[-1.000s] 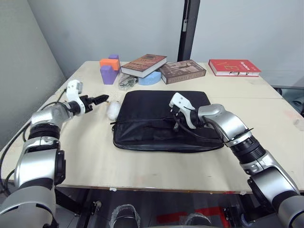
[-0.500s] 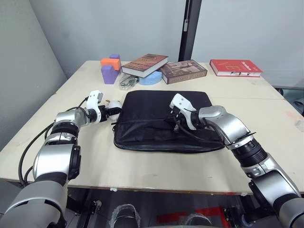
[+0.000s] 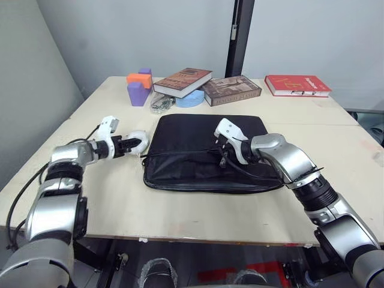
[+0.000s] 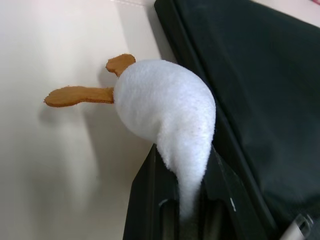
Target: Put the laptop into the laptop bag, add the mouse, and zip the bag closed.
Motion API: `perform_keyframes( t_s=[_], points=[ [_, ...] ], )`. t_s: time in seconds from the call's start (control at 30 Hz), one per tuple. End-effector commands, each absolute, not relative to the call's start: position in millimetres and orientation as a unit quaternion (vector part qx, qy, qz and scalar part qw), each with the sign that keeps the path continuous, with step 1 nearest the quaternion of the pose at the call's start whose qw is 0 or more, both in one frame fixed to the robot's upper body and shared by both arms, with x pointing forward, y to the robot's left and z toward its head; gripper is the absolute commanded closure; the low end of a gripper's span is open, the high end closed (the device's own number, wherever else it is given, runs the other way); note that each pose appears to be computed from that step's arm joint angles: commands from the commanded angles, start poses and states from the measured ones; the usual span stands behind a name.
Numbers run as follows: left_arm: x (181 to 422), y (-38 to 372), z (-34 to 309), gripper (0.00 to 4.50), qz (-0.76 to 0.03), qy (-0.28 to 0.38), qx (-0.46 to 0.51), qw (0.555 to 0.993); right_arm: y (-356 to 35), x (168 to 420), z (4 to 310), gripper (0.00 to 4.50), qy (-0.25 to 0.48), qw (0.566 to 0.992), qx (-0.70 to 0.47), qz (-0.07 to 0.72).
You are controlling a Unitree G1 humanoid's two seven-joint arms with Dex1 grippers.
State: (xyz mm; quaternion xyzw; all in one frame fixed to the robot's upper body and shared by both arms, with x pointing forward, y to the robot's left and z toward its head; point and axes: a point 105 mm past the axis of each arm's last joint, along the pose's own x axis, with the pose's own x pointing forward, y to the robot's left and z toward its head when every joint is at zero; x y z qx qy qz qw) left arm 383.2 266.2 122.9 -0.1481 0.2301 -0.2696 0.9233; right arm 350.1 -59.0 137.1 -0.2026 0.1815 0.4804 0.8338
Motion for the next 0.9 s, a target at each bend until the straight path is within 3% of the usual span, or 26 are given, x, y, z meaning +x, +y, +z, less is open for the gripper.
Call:
perform_keyframes(
  t_s=[0.03, 0.17, 0.37, 0.5, 0.9],
  points=[
    [363.8, 262.8, 160.0, 4.45, -0.322, 0.183, -0.137, 0.919, -78.8, 353.4, 110.2, 4.5, 0.24, 0.837, -0.21, 0.445],
    [332.4, 264.1, 162.3, 4.45, -0.342, 0.199, -0.107, 0.912, -77.5, 354.1, 108.5, 4.5, 0.242, 0.835, -0.21, 0.448],
    [316.5, 283.1, 146.0, 4.45, -0.303, 0.232, -0.074, 0.921, -74.0, 354.8, 105.2, 4.5, 0.245, 0.829, -0.211, 0.456],
    [288.7, 283.2, 131.8, 4.45, -0.322, 0.269, -0.054, 0.906, -70.2, 355.4, 104.1, 4.5, 0.248, 0.824, -0.212, 0.463],
    [260.9, 271.1, 116.3, 4.45, -0.358, 0.307, -0.051, 0.88, -61.3, 354.7, 101.5, 4.5, 0.253, 0.816, -0.213, 0.474]
  ],
)
